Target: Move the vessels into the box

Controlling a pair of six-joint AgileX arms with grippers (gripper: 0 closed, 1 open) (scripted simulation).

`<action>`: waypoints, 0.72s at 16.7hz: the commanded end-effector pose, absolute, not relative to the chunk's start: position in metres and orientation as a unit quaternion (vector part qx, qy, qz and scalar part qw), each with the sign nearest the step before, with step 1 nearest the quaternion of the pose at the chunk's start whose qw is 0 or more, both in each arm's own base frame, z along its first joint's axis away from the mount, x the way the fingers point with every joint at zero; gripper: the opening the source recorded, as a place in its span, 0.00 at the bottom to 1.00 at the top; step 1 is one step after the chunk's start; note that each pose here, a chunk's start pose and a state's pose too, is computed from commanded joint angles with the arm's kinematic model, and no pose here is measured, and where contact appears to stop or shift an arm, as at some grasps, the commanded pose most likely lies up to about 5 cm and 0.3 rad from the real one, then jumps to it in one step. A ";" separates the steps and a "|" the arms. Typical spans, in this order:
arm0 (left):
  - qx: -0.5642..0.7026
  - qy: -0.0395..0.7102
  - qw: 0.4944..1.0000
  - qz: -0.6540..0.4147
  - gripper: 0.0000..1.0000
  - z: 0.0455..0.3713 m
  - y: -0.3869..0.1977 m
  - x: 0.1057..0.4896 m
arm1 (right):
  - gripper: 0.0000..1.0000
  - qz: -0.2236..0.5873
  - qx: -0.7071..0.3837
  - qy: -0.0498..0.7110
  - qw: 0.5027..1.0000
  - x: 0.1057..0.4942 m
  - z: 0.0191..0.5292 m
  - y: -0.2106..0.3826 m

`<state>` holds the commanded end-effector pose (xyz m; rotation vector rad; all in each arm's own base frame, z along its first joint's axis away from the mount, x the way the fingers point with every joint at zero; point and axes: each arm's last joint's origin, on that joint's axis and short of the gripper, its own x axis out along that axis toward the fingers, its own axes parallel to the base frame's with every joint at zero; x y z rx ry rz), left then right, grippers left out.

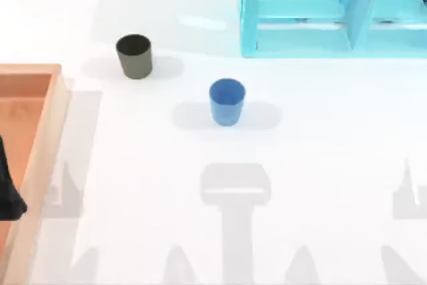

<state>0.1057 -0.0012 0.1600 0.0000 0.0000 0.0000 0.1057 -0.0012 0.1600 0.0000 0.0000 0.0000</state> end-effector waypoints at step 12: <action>-0.045 0.173 0.981 -0.068 1.00 0.253 -0.020 0.140 | 1.00 0.000 0.000 0.000 1.000 0.106 0.160 -0.001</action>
